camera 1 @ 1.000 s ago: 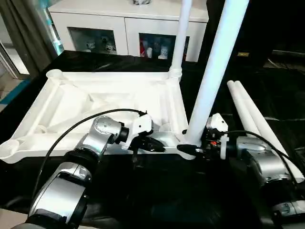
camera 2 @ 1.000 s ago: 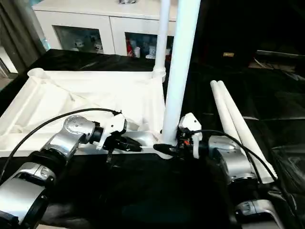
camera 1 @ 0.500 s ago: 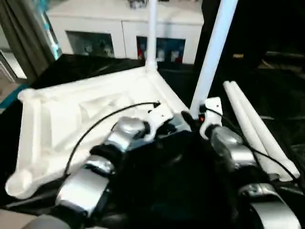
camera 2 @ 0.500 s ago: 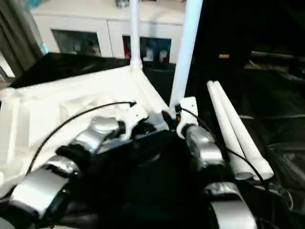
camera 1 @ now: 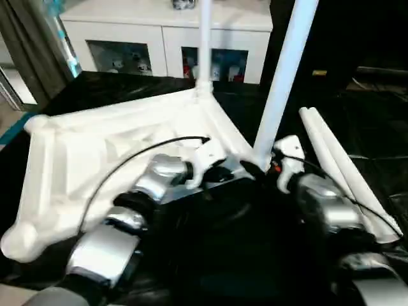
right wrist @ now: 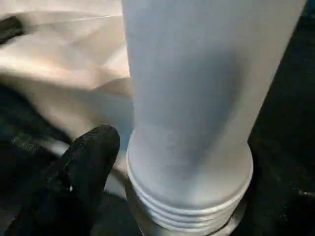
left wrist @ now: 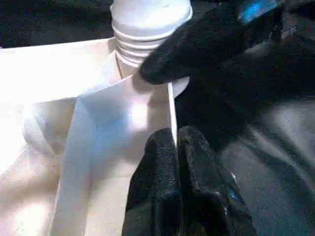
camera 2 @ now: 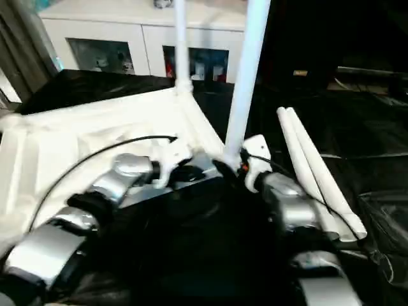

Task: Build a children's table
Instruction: Rotate leg to tighten

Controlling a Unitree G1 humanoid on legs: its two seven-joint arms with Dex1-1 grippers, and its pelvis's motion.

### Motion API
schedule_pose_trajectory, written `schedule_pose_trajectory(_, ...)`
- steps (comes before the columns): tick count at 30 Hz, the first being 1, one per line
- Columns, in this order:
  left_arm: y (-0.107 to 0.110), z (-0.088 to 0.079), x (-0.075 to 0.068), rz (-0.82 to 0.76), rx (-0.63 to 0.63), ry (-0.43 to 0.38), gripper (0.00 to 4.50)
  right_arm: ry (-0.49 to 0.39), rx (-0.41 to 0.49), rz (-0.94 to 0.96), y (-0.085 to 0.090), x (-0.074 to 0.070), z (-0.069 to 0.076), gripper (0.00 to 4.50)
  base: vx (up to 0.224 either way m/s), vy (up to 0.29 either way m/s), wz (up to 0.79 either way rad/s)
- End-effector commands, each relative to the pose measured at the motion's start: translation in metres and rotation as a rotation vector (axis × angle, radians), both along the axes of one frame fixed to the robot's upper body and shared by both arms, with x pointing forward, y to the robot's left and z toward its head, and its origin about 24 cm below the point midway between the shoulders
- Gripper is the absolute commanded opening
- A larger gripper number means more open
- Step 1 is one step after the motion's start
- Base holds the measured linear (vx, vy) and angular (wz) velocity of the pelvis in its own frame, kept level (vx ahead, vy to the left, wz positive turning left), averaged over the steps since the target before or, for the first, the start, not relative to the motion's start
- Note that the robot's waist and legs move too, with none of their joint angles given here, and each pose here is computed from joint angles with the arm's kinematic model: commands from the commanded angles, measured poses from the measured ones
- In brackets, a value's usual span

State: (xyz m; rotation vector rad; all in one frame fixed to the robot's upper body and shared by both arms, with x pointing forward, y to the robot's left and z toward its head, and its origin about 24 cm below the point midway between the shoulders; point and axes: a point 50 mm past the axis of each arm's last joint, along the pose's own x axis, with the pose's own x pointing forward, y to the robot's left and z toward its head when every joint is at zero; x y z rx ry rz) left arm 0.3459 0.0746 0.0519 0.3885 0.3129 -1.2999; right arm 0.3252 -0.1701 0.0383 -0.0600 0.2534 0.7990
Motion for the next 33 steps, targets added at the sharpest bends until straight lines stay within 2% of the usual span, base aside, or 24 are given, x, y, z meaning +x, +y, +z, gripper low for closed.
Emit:
schedule_pose_trajectory(1, -0.007, 0.003, -0.010, -0.155, -0.026, 0.003, 0.00, 0.031, 0.010, 0.173, 0.009, -0.009, 0.002, 3.84, 0.000, 0.000, 0.00)
schedule_pose_trajectory(5, 0.009, 0.002, -0.017, -0.247, -0.033, 0.050, 0.00, 0.051, -0.011, 0.269, -0.008, -0.020, 0.009, 3.84, 0.000, 0.000, 0.00)
schedule_pose_trajectory(11, 0.022, 0.002, -0.021, -0.286, -0.031, 0.074, 0.00, 0.083, -0.040, 0.337, -0.015, -0.029, 0.009, 3.84, 0.000, 0.000, 0.00)
schedule_pose_trajectory(16, 0.027, 0.002, -0.022, -0.293, -0.032, 0.080, 0.00, 0.098, -0.021, 0.351, -0.012, -0.032, 0.009, 3.58, 0.000, 0.000, 0.00)
schedule_pose_trajectory(19, 0.027, 0.003, -0.023, -0.291, -0.037, 0.082, 0.00, 0.109, -0.010, 0.362, -0.007, -0.034, 0.007, 3.19, 0.000, 0.000, 0.00)
schedule_pose_trajectory(22, 0.025, 0.003, -0.022, -0.271, -0.043, 0.076, 0.00, 0.113, 0.003, 0.331, -0.004, -0.034, 0.003, 3.01, 0.000, 0.000, 0.00)
schedule_pose_trajectory(24, 0.022, 0.002, -0.019, -0.226, -0.038, 0.055, 0.00, 0.103, -0.038, 0.222, -0.003, -0.027, -0.005, 2.90, 0.000, 0.000, 0.00)
schedule_pose_trajectory(25, 0.020, 0.001, -0.015, -0.178, -0.027, 0.035, 0.00, 0.093, -0.086, 0.131, -0.004, -0.021, -0.011, 2.83, 0.000, 0.000, 0.00)
schedule_pose_trajectory(26, 0.020, 0.001, -0.014, -0.169, -0.024, 0.032, 0.00, 0.094, -0.090, 0.117, -0.004, -0.021, -0.012, 2.79, 0.000, 0.000, 0.00)
schedule_pose_trajectory(27, 0.016, -0.001, -0.010, -0.100, -0.004, 0.011, 0.00, 0.101, -0.110, 0.012, -0.005, -0.015, -0.018, 2.76, 0.000, 0.000, 0.00)
schedule_pose_trajectory(30, -0.001, -0.004, 0.000, 0.058, 0.014, -0.018, 0.00, 0.155, -0.076, -0.254, 0.003, -0.005, -0.034, 2.74, 0.000, 0.000, 0.00)
schedule_pose_trajectory(31, -0.002, -0.003, 0.000, 0.062, 0.013, -0.018, 0.00, 0.156, -0.076, -0.262, 0.004, -0.005, -0.034, 2.74, 0.000, 0.000, 0.00)
schedule_pose_trajectory(33, -0.017, -0.001, 0.004, 0.131, -0.016, -0.018, 0.00, 0.171, -0.055, -0.362, 0.014, 0.000, -0.038, 2.73, 0.000, 0.000, 0.00)
